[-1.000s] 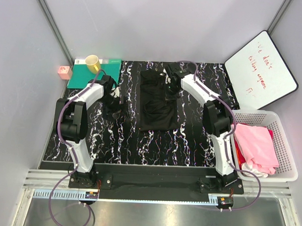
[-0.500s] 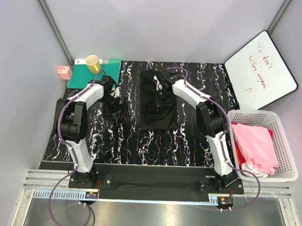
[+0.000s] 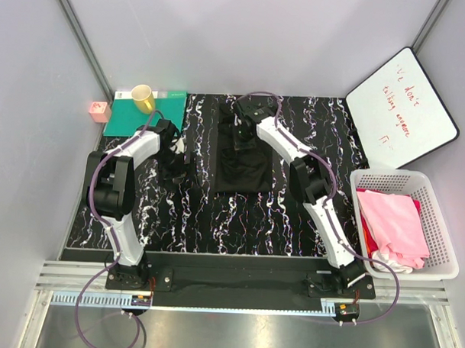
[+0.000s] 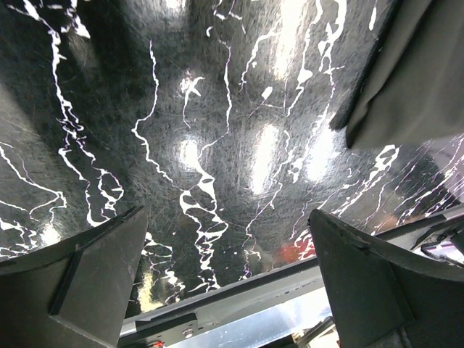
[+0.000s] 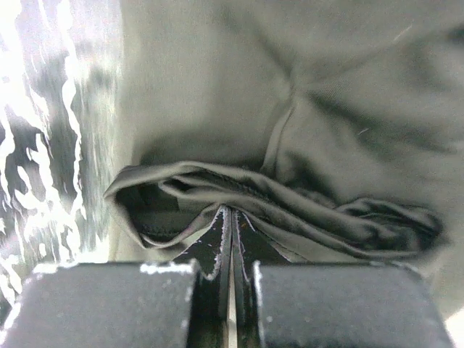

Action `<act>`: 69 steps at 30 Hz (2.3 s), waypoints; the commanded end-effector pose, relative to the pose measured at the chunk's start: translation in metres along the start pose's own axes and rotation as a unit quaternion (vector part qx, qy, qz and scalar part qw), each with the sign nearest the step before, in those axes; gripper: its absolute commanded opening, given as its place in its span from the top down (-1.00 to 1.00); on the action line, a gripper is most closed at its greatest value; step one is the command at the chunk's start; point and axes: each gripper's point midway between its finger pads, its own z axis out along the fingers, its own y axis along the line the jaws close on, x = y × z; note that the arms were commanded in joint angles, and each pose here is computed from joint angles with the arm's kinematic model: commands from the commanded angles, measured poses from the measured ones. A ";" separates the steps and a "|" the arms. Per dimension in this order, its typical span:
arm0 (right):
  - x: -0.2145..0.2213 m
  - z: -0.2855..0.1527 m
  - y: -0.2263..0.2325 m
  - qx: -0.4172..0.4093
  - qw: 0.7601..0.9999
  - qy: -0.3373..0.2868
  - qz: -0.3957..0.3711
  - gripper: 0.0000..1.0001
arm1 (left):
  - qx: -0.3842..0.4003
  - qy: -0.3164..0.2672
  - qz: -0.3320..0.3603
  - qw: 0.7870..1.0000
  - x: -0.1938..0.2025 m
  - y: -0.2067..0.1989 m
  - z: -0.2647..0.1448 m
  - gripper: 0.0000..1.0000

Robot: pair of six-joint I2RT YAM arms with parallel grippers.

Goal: Fold and stack the t-shirts
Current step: Fold the folded rectangular tshirt in 1/3 of the way, then grab one side of the 2/3 rectangular tshirt with both arms

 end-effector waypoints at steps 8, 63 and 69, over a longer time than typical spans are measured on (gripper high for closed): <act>-0.099 -0.049 -0.075 0.122 0.978 -0.160 0.060 1.00 | 0.016 -0.012 0.024 1.000 -0.005 -0.006 -0.005 -0.98; 0.153 -0.071 -0.074 -0.156 0.924 0.155 0.314 -0.60 | 0.047 0.032 -0.077 0.995 -0.009 -0.050 0.086 -0.69; 0.138 -0.058 -0.072 -0.174 0.922 0.151 0.312 -0.28 | 0.045 0.061 -0.064 0.995 -0.001 -0.059 0.109 0.21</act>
